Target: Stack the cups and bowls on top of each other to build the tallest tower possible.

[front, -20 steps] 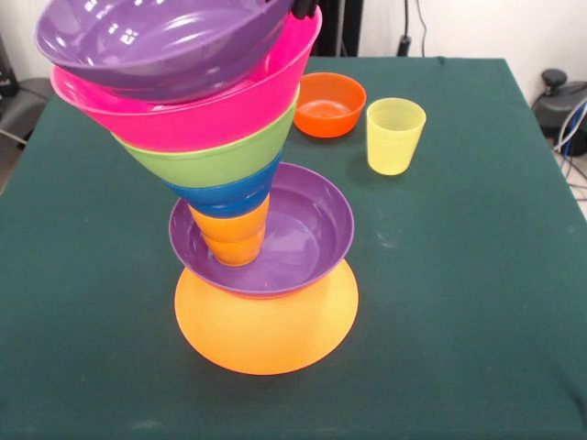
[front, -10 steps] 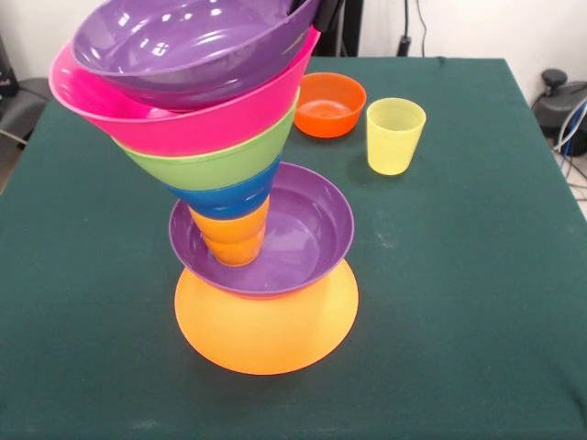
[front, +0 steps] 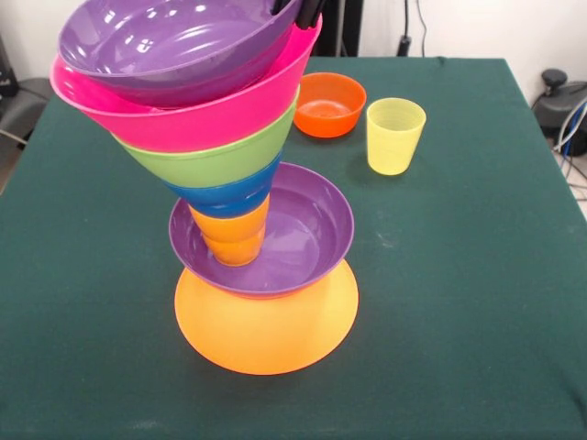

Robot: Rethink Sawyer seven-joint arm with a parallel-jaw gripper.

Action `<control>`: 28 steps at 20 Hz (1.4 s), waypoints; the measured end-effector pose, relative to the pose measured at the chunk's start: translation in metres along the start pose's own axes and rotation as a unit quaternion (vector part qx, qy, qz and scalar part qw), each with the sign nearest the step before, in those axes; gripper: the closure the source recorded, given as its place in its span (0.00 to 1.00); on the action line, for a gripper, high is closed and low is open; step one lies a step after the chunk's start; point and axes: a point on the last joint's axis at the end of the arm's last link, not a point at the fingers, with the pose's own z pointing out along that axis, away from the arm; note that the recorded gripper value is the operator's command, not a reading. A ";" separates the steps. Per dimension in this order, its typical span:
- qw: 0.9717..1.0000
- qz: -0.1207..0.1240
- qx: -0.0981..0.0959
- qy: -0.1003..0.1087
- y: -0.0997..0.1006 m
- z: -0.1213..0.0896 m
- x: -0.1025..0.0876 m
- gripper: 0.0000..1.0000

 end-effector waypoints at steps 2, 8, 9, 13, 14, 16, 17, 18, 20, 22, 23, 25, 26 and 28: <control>1.000 0.001 0.001 0.001 -0.001 0.000 0.000 1.00; 1.000 0.001 0.001 0.001 -0.002 0.001 0.000 1.00; 1.000 0.001 0.001 0.001 -0.002 0.001 0.000 1.00; 1.000 0.002 0.001 -0.001 -0.002 0.000 0.000 0.00; 1.000 0.002 0.001 -0.002 -0.002 0.000 0.000 0.00; 1.000 0.002 0.001 -0.005 -0.003 -0.002 -0.001 0.00; 1.000 0.003 0.001 -0.009 -0.003 -0.003 -0.002 0.00; 1.000 0.003 0.001 -0.012 -0.003 -0.004 -0.002 0.00; 1.000 0.003 0.001 -0.019 -0.004 -0.008 -0.004 0.00; 1.000 0.004 0.001 -0.023 -0.004 -0.010 -0.005 0.00; 1.000 0.004 0.001 -0.025 -0.004 -0.010 -0.005 0.00; 1.000 0.004 0.001 -0.027 -0.004 -0.010 -0.006 0.00; 1.000 0.003 0.001 -0.027 -0.004 -0.010 -0.006 0.00; 1.000 0.003 0.001 -0.027 -0.004 -0.010 -0.006 0.00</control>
